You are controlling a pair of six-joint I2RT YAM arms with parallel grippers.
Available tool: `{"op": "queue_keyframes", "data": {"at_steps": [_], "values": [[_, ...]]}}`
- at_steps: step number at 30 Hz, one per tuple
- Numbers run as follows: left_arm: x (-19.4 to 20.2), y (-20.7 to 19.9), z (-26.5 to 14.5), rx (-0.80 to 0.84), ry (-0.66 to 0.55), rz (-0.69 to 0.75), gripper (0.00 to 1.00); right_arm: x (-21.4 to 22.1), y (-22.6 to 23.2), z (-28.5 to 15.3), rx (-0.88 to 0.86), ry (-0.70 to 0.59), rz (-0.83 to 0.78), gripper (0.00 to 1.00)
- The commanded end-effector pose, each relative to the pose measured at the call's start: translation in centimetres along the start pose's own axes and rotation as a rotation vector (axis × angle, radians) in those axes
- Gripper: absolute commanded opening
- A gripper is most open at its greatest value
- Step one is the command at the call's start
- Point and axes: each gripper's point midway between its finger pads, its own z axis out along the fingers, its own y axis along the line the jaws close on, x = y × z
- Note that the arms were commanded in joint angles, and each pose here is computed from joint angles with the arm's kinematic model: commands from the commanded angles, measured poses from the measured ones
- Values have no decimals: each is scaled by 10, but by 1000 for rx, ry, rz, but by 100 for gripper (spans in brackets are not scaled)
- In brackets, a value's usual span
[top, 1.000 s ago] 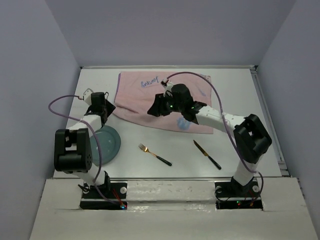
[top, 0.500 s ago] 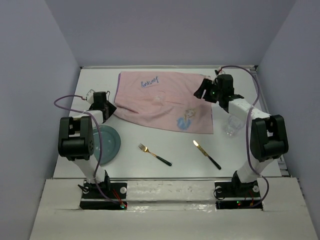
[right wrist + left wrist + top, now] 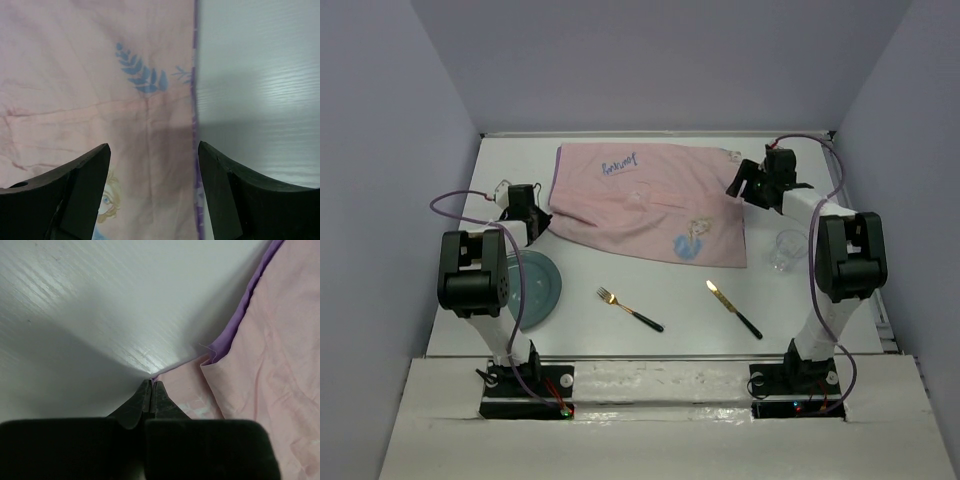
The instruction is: Set the dinner table for one person
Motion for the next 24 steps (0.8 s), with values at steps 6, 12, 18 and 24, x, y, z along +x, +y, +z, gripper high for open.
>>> {"op": "queue_keyframes", "data": {"at_steps": [6, 12, 18, 24], "values": [[-24, -21, -46, 97, -107, 1, 0, -38, -19, 22, 54, -51, -11, 72], [-4, -5, -67, 124, -88, -9, 0, -36, -29, 52, 93, 3, -21, 66], [6, 3, -76, 135, -73, -25, 0, -32, -27, 66, 70, 29, -23, 48], [10, 7, -80, 135, -66, -14, 0, -40, -29, 63, 90, 10, -34, 10]]}}
